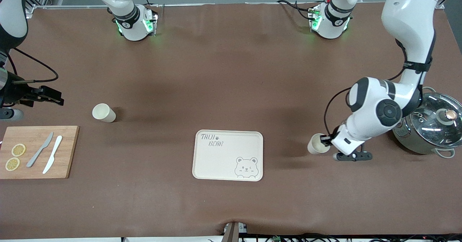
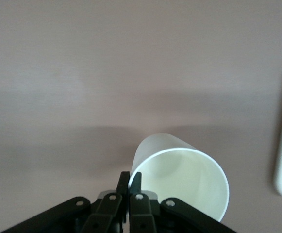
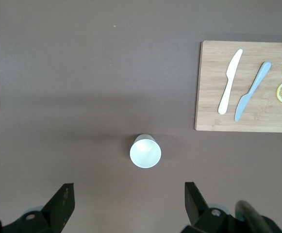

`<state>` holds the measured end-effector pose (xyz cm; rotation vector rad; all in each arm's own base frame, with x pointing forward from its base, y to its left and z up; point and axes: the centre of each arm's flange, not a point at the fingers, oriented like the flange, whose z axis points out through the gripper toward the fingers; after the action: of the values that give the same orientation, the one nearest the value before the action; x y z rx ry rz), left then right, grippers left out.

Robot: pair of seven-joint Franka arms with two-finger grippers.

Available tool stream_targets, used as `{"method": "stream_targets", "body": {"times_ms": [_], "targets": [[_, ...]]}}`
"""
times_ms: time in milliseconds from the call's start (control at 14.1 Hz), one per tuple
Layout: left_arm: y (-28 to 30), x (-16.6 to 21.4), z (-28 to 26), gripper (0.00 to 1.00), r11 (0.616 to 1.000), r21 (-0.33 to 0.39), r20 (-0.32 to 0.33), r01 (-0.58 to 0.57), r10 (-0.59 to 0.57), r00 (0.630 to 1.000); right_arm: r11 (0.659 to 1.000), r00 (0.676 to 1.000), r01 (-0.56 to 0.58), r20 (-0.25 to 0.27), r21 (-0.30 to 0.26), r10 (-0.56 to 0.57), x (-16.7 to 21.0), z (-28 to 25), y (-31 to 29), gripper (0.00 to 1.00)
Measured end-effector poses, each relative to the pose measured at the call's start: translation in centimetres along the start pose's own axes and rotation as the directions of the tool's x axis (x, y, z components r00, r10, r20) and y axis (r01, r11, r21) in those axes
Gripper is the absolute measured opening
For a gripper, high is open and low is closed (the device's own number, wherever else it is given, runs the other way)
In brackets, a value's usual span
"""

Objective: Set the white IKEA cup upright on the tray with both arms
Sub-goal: 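Carry the cup with the left gripper onto the bear tray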

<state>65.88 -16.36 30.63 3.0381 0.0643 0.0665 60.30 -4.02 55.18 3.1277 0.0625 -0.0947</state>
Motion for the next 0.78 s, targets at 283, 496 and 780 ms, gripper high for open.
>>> {"method": "stream_targets", "body": {"times_ms": [283, 496, 780], "targets": [[8.1, -1.3, -0.2, 0.03, 0.995, -0.024, -0.015, 0.095, -0.095, 0.995, 1.0, 0.999, -0.004, 0.051, 0.004, 0.003, 1.9, 4.3, 0.5, 1.0], [13.8, -2.8, 1.8, 0.03, 0.984, -0.035, 0.006, 0.176, -0.176, 0.984, 1.0, 0.994, -0.015, 0.11, -0.001, 0.015, 2.9, 7.8, 1.6, 1.0], [19.2, -3.9, 4.6, 0.03, 0.975, -0.048, 0.028, 0.218, -0.217, 0.976, 0.999, 0.981, -0.044, 0.191, 0.002, 0.043, 2.2, 12.1, 3.4, 1.0]]}}
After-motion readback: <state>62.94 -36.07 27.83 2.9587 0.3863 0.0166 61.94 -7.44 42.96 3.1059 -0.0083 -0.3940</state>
